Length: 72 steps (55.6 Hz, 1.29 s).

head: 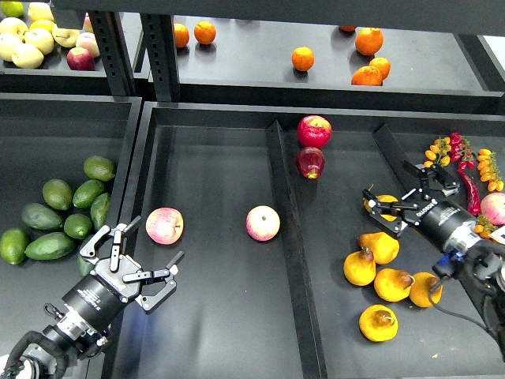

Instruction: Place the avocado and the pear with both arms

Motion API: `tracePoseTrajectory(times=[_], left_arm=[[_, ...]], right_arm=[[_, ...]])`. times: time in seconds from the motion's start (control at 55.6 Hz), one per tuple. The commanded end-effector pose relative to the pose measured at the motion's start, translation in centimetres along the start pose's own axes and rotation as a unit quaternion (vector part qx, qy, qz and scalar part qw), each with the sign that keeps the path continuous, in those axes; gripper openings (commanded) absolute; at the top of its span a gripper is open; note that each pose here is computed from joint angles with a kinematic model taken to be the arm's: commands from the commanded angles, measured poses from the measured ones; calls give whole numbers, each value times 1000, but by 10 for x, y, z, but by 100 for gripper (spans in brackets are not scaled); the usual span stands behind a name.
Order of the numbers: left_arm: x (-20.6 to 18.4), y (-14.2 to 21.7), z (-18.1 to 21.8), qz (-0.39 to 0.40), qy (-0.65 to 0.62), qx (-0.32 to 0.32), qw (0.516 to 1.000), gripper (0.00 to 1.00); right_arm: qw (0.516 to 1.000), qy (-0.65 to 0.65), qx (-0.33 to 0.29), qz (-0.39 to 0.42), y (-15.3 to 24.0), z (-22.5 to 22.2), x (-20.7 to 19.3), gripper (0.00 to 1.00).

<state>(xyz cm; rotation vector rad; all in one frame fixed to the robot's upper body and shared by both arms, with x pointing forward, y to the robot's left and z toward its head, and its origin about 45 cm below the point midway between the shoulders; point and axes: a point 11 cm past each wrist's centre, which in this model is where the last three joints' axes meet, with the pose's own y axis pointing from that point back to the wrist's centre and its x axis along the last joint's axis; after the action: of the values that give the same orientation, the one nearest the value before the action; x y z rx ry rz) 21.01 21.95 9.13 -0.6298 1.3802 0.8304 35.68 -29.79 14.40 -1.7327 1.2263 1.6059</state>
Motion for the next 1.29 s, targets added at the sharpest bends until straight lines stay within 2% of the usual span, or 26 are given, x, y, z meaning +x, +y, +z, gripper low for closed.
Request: tracePoseTrajectory(times=[0.0, 0.468, 0.845, 0.953, 1.277], left_arm=[[1, 2, -1, 2, 1, 0, 1000, 99], [2, 2, -2, 3, 2, 1, 1000, 99], [7, 3, -4, 11, 6, 2, 1000, 99], [9, 3, -4, 13, 7, 3, 1000, 99], [5, -13, 6, 5, -4, 7, 1000, 99]], right_arm=[[999, -27, -4, -22, -16, 18, -5, 100], [994, -83, -29, -70, -51, 71, -15, 100], [995, -89, -25, -40, -30, 85, 24, 100], [995, -77, -24, -64, -24, 90, 26, 100], [995, -83, -8, -63, -10, 98, 34, 100]])
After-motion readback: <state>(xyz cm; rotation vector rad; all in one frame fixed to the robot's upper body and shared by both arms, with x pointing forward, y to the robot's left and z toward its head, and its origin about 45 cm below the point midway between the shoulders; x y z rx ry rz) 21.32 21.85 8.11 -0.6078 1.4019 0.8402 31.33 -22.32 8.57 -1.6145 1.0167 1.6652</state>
